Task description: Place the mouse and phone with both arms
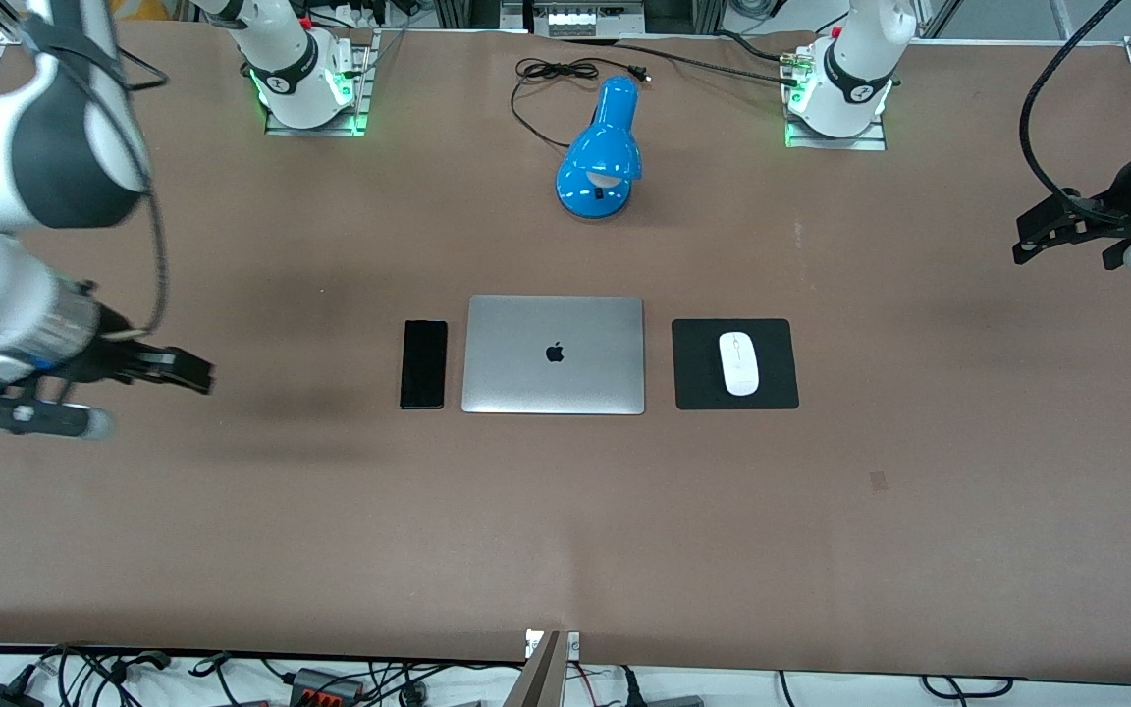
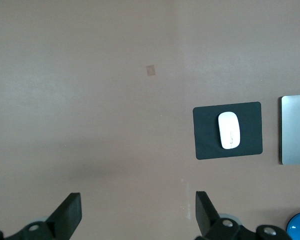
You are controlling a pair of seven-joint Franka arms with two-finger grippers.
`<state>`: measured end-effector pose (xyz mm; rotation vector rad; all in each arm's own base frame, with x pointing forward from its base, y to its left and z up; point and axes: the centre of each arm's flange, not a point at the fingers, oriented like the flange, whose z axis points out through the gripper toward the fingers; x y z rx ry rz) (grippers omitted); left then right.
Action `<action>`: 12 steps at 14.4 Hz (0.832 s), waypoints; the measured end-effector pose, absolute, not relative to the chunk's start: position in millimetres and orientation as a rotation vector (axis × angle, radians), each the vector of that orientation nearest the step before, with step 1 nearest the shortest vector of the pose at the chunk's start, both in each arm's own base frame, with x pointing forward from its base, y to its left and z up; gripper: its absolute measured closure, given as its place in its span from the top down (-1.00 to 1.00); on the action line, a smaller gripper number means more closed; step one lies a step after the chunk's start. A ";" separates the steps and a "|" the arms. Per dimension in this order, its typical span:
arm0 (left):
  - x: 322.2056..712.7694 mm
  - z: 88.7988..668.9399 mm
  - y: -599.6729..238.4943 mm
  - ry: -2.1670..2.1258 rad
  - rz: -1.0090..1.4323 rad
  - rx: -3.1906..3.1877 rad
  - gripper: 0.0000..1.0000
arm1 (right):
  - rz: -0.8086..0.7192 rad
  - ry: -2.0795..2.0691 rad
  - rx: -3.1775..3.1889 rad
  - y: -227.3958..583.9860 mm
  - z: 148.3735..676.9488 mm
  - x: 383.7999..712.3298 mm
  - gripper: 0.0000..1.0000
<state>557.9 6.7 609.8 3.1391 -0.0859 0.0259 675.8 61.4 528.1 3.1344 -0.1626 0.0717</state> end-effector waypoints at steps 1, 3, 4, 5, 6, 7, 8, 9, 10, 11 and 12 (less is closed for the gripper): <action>557.9 609.8 6.7 -0.085 0.026 3.139 1.00 | 0.085 -0.142 3.134 48.9 534.4 674.8 1.00; 557.9 609.9 6.6 -0.083 0.026 3.139 1.00 | 0.115 -0.106 3.124 24.7 548.2 671.8 1.00; 557.9 610.0 6.6 -0.083 0.027 3.139 1.00 | 0.123 -0.092 3.119 13.7 556.2 668.4 1.00; 557.9 610.1 6.5 -0.083 0.027 3.139 1.00 | 0.126 -0.084 3.116 3.2 565.0 663.9 1.00; 557.9 610.1 6.6 -0.082 0.027 3.139 1.00 | 0.131 -0.080 3.115 -7.6 574.2 659.0 1.00; 557.9 610.1 6.5 -0.081 0.027 3.139 1.00 | 0.135 -0.076 3.114 -18.0 582.6 654.0 1.00; 557.9 610.2 6.5 -0.080 0.027 3.139 1.00 | 0.135 -0.063 3.113 -27.0 588.8 650.0 1.00; 557.9 610.2 6.5 -0.080 0.027 3.139 1.00 | 0.137 -0.035 3.112 -33.1 593.1 647.1 1.00; 557.9 610.2 6.5 -0.080 0.027 3.139 1.00 | 0.138 -0.007 3.111 -36.7 595.4 645.5 1.00; 557.9 610.2 6.3 -0.081 0.027 3.139 1.00 | 0.137 0.005 3.111 -37.8 596.7 644.1 1.00; 557.9 610.2 5.8 -0.082 0.027 3.139 1.00 | 0.132 0.006 3.111 -37.7 597.3 641.8 1.00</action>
